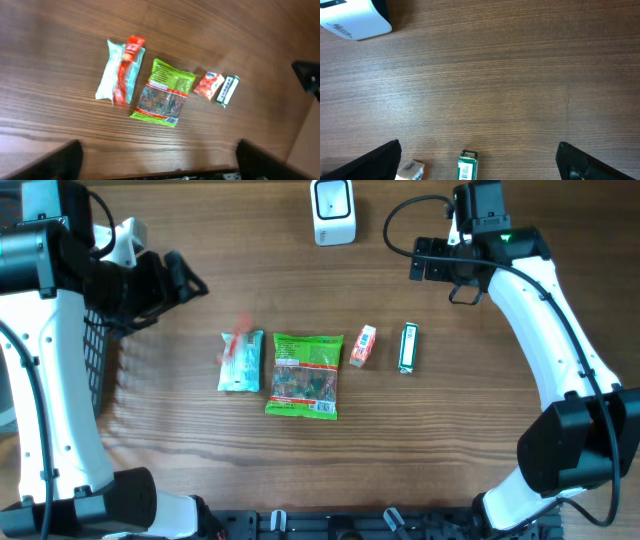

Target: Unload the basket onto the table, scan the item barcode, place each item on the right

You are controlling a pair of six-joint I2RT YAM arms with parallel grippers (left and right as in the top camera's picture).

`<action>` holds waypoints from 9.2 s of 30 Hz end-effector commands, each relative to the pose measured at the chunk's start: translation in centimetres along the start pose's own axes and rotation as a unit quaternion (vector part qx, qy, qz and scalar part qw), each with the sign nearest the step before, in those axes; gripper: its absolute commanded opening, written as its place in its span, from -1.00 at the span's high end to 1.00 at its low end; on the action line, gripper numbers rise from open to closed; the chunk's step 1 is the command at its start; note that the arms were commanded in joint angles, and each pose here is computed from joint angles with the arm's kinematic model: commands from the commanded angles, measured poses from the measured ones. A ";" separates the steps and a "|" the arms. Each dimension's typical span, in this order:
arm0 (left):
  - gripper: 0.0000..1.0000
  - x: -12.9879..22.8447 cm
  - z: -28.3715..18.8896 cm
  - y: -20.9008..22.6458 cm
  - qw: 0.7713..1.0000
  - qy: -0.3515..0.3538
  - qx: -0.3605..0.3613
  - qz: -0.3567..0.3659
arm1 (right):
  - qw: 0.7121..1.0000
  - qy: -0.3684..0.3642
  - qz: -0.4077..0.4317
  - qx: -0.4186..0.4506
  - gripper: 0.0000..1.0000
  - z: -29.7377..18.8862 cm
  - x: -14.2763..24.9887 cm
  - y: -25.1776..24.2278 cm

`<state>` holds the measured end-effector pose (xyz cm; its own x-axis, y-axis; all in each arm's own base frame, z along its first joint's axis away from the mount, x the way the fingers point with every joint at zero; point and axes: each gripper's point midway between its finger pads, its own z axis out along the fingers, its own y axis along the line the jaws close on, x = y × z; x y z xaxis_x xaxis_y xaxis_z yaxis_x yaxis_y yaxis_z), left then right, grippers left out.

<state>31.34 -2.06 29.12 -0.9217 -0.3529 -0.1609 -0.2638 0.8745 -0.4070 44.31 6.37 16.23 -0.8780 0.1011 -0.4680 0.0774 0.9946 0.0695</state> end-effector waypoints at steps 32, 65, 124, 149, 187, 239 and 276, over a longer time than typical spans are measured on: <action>-1.00 -1.5 2.7 4.9 0.994 -0.028 -0.106 -0.024 | 0.999 -0.037 0.013 -0.011 -0.99 -0.7 -1.8 0.6; -1.00 -1.8 12.2 8.6 0.992 -0.022 -0.106 -0.067 | 0.981 0.168 0.056 -0.078 -0.42 0.8 11.1 8.0; -1.00 -1.8 12.2 8.7 0.992 -0.022 -0.106 -0.068 | 0.994 -0.032 -0.096 -0.035 0.62 6.0 8.7 10.3; -1.00 -1.8 12.2 8.7 0.992 -0.023 -0.106 -0.067 | 0.996 -0.014 -0.082 -0.014 0.63 6.8 10.0 9.2; -1.00 -1.8 12.2 8.7 0.992 -0.022 -0.106 -0.068 | 0.947 0.022 -0.168 -0.274 -0.46 -1.1 8.8 10.3; -1.00 -1.8 12.2 8.7 0.992 -0.022 -0.106 -0.068 | 0.980 -0.084 -0.084 -0.157 0.92 -6.6 3.2 4.8; -1.00 -1.8 12.2 8.7 0.992 -0.022 -0.106 -0.068 | 0.829 -0.209 -0.474 0.211 0.91 8.7 -14.6 18.7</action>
<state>34.22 1.96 14.61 -0.8686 -0.4722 -0.1501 -0.4346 0.8716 -0.2267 61.67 23.19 18.29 -0.4256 -0.8146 -0.3940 -0.3150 0.5416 -0.7794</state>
